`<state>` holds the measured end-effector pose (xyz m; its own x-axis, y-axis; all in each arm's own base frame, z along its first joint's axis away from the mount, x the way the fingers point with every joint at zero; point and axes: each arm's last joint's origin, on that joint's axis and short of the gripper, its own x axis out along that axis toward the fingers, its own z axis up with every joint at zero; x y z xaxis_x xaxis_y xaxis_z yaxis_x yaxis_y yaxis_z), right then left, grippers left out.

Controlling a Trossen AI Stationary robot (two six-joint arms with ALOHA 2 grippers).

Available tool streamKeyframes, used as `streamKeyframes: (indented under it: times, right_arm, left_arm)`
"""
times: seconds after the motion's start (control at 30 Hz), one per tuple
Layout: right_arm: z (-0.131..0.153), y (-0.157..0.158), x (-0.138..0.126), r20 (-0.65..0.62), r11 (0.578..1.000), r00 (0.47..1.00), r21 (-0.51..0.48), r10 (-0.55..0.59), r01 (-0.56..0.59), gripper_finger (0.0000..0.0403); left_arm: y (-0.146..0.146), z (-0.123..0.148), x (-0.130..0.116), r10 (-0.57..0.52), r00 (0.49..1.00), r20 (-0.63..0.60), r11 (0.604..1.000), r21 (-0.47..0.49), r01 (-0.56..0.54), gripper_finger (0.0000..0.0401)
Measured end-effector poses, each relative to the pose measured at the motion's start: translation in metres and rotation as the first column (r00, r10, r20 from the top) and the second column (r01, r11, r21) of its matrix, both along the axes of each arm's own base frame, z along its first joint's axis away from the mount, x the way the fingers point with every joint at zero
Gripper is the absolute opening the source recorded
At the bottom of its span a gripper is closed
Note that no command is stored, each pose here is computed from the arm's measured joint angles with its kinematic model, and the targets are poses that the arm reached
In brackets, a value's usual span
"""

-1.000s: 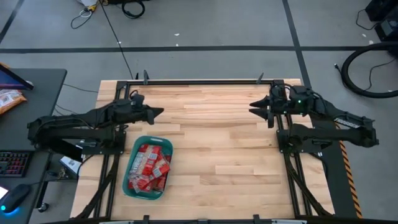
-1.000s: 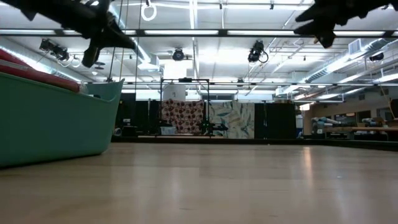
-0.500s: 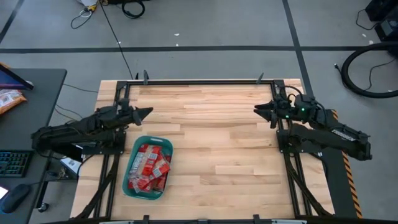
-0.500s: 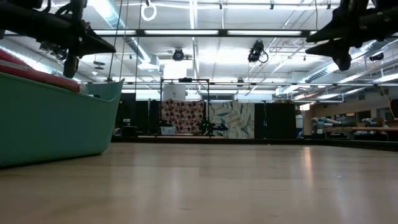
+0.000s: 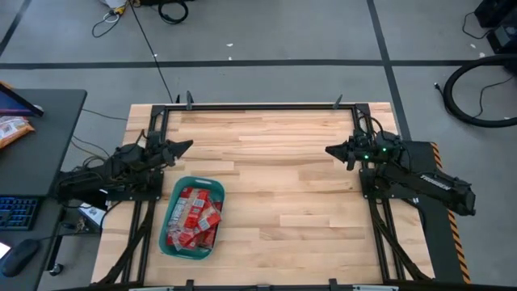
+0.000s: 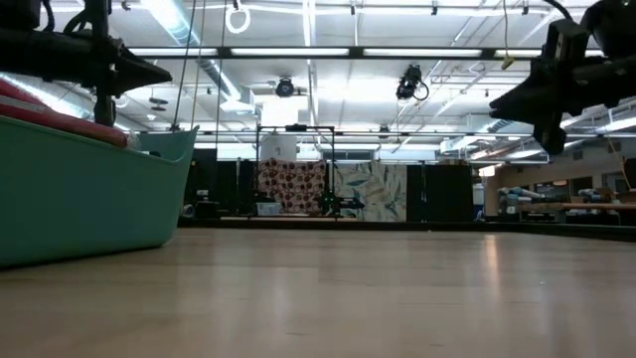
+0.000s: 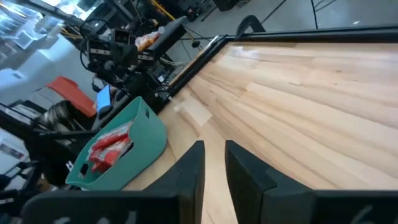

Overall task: Sort popcorn bags into baskets
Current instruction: Return to Home Position

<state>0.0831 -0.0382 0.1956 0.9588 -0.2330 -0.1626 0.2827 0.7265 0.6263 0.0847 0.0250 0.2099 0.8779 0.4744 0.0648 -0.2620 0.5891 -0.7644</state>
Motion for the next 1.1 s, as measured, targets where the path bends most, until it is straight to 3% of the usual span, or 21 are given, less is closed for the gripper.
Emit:
streamKeyframes:
  times: [0.4,0.63,0.83,0.97,1.1]
  right_arm:
    - [-0.028,-0.001,0.0,0.007,0.996,1.0,0.089,-0.016,0.015,0.0042]
    - [-0.028,-0.003,0.0,0.004,0.996,0.999,0.076,-0.054,0.054,0.0035]
    - [-0.028,-0.006,-0.001,-0.001,0.98,0.983,0.078,-0.184,0.183,0.0036]
    - [-0.028,-0.007,-0.002,-0.017,0.98,0.98,0.014,-0.197,0.197,0.0035]
    - [-0.028,-0.007,-0.002,-0.064,0.976,0.983,-0.145,-0.172,0.161,0.0035]
  left_arm:
    - [0.0,-0.026,0.005,-0.023,0.999,0.022,1.0,-0.014,0.023,0.0001]
    - [0.001,-0.035,0.008,-0.025,0.999,0.039,1.0,-0.015,0.026,0.0003]
    - [0.001,-0.037,0.008,-0.009,1.0,0.019,1.0,-0.015,0.01,0.0014]
    - [0.001,-0.037,0.008,-0.009,1.0,0.003,1.0,0.003,0.009,0.0021]
    - [0.001,-0.038,0.008,0.01,0.995,-0.101,0.983,0.185,0.009,0.0022]
